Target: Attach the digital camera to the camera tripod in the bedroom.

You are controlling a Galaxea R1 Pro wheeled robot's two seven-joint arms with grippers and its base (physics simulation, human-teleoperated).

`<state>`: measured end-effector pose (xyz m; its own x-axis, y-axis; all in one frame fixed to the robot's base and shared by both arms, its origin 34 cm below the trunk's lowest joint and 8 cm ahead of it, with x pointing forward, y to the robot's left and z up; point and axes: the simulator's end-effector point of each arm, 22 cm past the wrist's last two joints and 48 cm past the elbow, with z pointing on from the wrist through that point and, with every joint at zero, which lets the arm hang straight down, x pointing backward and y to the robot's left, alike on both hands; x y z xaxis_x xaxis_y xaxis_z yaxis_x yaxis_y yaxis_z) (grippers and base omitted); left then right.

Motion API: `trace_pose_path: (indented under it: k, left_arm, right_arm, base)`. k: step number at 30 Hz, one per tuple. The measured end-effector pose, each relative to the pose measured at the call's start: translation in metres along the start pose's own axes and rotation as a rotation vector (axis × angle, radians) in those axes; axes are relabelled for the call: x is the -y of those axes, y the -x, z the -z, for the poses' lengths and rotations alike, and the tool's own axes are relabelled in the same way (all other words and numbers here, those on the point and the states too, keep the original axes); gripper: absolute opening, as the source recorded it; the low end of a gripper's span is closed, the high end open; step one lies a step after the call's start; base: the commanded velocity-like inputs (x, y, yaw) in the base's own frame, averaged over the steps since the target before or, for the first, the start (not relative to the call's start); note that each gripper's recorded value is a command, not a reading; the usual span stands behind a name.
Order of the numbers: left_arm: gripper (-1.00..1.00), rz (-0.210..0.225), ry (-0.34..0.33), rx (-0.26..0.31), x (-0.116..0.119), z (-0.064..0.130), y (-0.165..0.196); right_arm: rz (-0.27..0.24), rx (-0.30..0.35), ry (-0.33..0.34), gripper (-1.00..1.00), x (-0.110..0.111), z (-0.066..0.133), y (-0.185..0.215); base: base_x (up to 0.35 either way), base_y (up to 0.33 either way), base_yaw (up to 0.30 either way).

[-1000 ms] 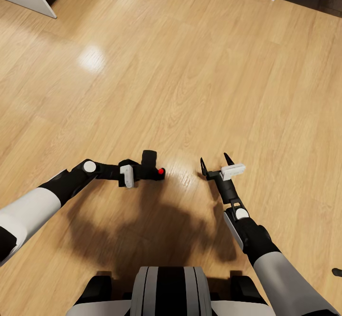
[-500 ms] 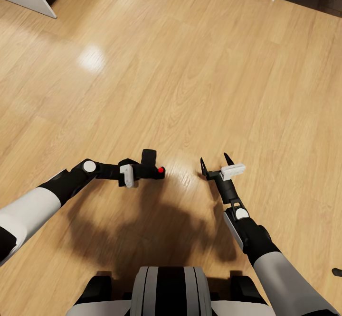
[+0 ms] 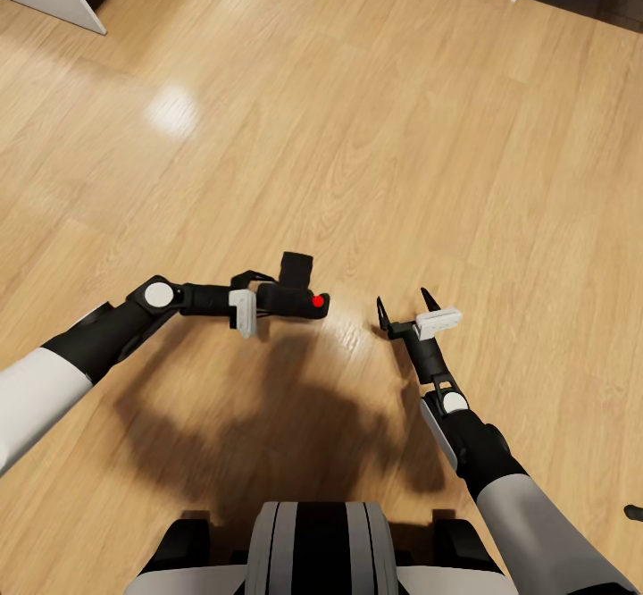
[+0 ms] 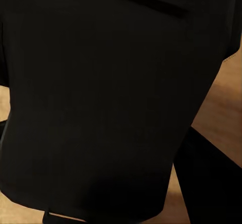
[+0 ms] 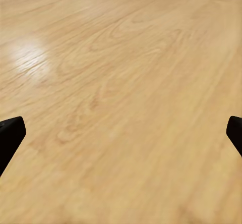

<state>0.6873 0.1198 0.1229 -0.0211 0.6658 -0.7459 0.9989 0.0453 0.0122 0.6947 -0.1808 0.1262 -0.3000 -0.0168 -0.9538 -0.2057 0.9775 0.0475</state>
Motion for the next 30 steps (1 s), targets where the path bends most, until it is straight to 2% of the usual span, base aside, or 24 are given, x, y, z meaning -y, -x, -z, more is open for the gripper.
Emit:
trace_pose_path:
  k: [6,10,13,16,21,23,25,26,28,30]
  left_arm:
    - [-1.0,-0.019,0.02,0.003,-0.008,0.011,0.002]
    - [-1.0,-0.036,0.049,0.025,-0.02,0.019,0.014]
    - [-1.0,-0.025,0.077,0.026,-0.031,0.025,0.021]
    - [-1.0,0.01,0.101,0.005,-0.041,0.031,0.021]
    - [-1.0,0.095,0.143,-0.059,-0.057,0.041,0.028]
    - [-1.0,0.149,0.149,-0.074,-0.061,0.047,0.037]
    - [-1.0,0.181,0.144,-0.069,-0.062,0.051,0.046]
    - [-1.0,0.21,0.133,-0.048,-0.062,0.054,0.058]
    - [-1.0,0.232,0.12,-0.023,-0.061,0.057,0.07]
    - [-1.0,0.263,0.104,0.026,-0.06,0.061,0.089]
  right_arm:
    - [0.0,0.0,0.0,1.0,0.0,0.0,0.0]
    - [0.0,0.0,0.0,1.0,0.0,0.0,0.0]
    - [0.0,0.0,0.0,1.0,0.0,0.0,0.0]
    - [0.0,0.0,0.0,1.0,0.0,0.0,0.0]
    - [0.0,0.0,0.0,1.0,0.0,0.0,0.0]
    - [0.0,0.001,0.0,1.0,0.0,0.0,0.0]
    - [0.0,0.001,0.0,1.0,0.0,0.0,0.0]
    - [0.0,0.001,0.0,1.0,0.0,0.0,0.0]
    - [0.0,0.0,0.0,1.0,0.0,0.0,0.0]
    - [0.0,0.0,0.0,1.0,0.0,0.0,0.0]
  base:
    - [0.0,0.0,0.0]
    - [0.0,0.0,0.0]
    - [0.0,0.0,0.0]
    - [0.0,0.0,0.0]
    - [0.0,0.0,0.0]
    - [0.0,0.0,0.0]
    - [0.0,0.0,0.0]
    - [0.0,0.0,0.0]
    - [0.0,0.0,0.0]
    - [0.0,0.0,0.0]
